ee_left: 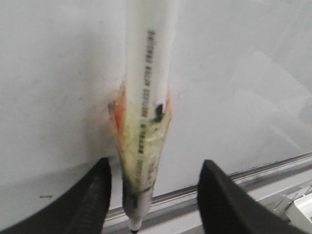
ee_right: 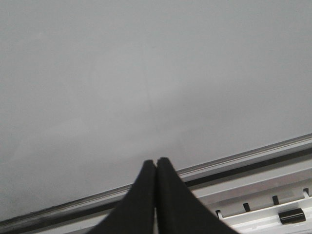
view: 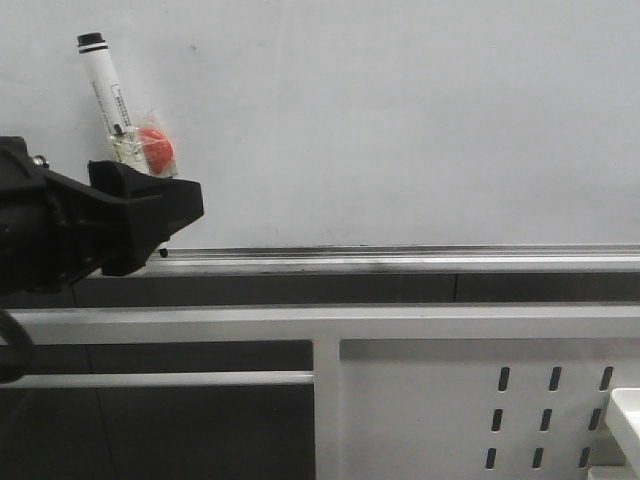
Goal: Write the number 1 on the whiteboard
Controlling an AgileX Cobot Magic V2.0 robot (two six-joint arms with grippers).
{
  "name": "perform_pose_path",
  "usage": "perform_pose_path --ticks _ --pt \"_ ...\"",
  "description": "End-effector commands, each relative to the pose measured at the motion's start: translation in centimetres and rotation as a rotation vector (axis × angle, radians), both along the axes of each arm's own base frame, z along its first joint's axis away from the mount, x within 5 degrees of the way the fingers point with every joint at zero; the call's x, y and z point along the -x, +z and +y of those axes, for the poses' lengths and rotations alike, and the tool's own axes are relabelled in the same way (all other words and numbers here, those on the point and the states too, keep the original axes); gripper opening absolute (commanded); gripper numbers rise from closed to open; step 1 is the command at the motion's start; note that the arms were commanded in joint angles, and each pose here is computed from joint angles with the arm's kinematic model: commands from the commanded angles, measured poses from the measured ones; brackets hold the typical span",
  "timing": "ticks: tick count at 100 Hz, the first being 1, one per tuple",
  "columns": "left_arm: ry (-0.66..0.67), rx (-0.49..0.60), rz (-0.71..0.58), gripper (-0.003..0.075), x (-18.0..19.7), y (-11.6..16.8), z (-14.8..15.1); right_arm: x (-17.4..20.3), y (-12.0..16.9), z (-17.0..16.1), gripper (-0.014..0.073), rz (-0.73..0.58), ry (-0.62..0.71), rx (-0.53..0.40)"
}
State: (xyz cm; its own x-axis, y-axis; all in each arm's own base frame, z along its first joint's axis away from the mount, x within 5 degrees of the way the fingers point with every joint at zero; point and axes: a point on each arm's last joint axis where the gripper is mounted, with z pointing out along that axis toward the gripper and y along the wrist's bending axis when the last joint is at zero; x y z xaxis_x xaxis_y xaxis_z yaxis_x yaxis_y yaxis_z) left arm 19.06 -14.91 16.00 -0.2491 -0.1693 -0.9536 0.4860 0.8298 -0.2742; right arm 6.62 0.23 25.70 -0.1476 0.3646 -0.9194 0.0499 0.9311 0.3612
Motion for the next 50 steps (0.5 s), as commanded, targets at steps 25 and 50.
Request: perform_pose_path --ticks 25,50 --pt "-0.011 0.135 -0.204 -0.0013 0.3 2.5 0.0 0.2 2.5 0.3 -0.0056 -0.046 0.06 0.122" --pt "-0.294 0.008 -0.247 -0.002 2.1 2.0 -1.8 0.3 5.2 2.5 -0.0056 -0.026 0.411 0.337"
